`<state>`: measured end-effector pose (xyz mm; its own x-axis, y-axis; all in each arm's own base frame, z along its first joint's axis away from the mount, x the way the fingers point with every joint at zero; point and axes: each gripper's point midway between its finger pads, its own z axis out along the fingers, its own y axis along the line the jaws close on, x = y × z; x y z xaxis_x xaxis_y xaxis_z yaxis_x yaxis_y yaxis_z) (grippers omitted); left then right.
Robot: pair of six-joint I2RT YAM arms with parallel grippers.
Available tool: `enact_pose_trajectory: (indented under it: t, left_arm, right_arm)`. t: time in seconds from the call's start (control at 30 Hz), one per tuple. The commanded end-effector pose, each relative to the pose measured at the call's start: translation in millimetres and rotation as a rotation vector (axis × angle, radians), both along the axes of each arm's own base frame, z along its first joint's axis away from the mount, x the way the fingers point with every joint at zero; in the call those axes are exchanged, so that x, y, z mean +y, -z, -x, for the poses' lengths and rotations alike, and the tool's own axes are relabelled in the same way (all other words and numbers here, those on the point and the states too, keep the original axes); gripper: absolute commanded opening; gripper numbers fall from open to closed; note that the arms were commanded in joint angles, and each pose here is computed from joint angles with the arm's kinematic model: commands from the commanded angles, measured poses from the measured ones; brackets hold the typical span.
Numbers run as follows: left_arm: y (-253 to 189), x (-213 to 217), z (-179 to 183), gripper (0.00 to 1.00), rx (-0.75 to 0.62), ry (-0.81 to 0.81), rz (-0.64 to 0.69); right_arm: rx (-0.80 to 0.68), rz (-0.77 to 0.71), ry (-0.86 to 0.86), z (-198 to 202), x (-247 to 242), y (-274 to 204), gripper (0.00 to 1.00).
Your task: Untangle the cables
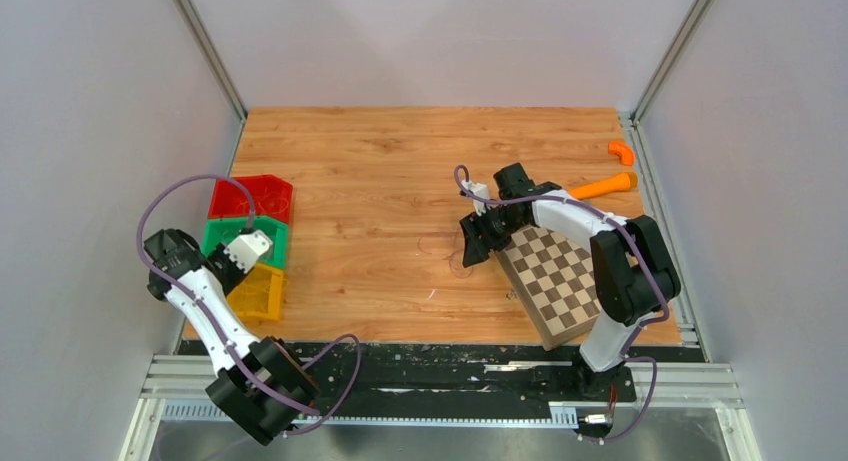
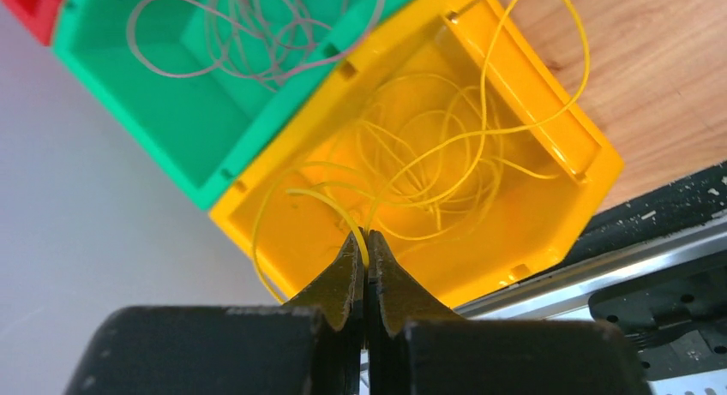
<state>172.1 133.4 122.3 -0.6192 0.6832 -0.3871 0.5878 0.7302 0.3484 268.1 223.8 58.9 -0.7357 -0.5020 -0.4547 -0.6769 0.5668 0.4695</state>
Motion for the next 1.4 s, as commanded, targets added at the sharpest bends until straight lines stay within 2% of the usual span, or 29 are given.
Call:
enact_pose_trajectory:
  t: [0.0, 0.23, 0.53, 0.67, 0.77, 0.83, 0.87, 0.93, 1.17, 1.37]
  left_arm:
    - [16, -1, 6, 0.00, 0.019, 0.077, -0.018]
    - [37, 13, 15, 0.00, 0.104, 0.064, -0.021]
    - [46, 48, -5, 0.00, 0.049, -0.061, -0.084]
    - [59, 48, 4, 0.00, 0.103, -0.063, -0.079]
    - [54, 41, 3, 0.01, 0.077, -0.055, -0.071]
    - [49, 33, 4, 0.16, 0.068, -0.040, -0.048]
    - [45, 27, 6, 0.29, 0.070, -0.028, -0.023]
    - [36, 19, 6, 0.41, 0.061, -0.021, 0.006]
    - [-1, 12, 1, 0.53, 0.023, -0.040, 0.050]
    - [-50, -6, -13, 0.81, -0.092, -0.024, 0.119]
  right_arm:
    - [-0.050, -0.033, -0.015, -5, 3, -14, 0.64]
    - [-0.052, -0.020, -0.013, -2, 0, -13, 0.64]
    - [-0.045, -0.030, -0.010, -6, 3, -15, 0.64]
    - [-0.048, -0.024, -0.012, -8, 3, -14, 0.65]
    - [-0.039, -0.029, -0.012, -8, 5, -14, 0.64]
    - [-0.037, -0.031, -0.011, -9, 5, -14, 0.64]
    - [-0.038, -0.032, -0.010, -9, 5, -15, 0.64]
    - [-0.040, -0.030, -0.010, -10, 5, -15, 0.64]
    - [-0.050, -0.026, -0.015, -11, 4, -18, 0.65]
    - [-0.067, -0.020, -0.026, -12, 3, -22, 0.65]
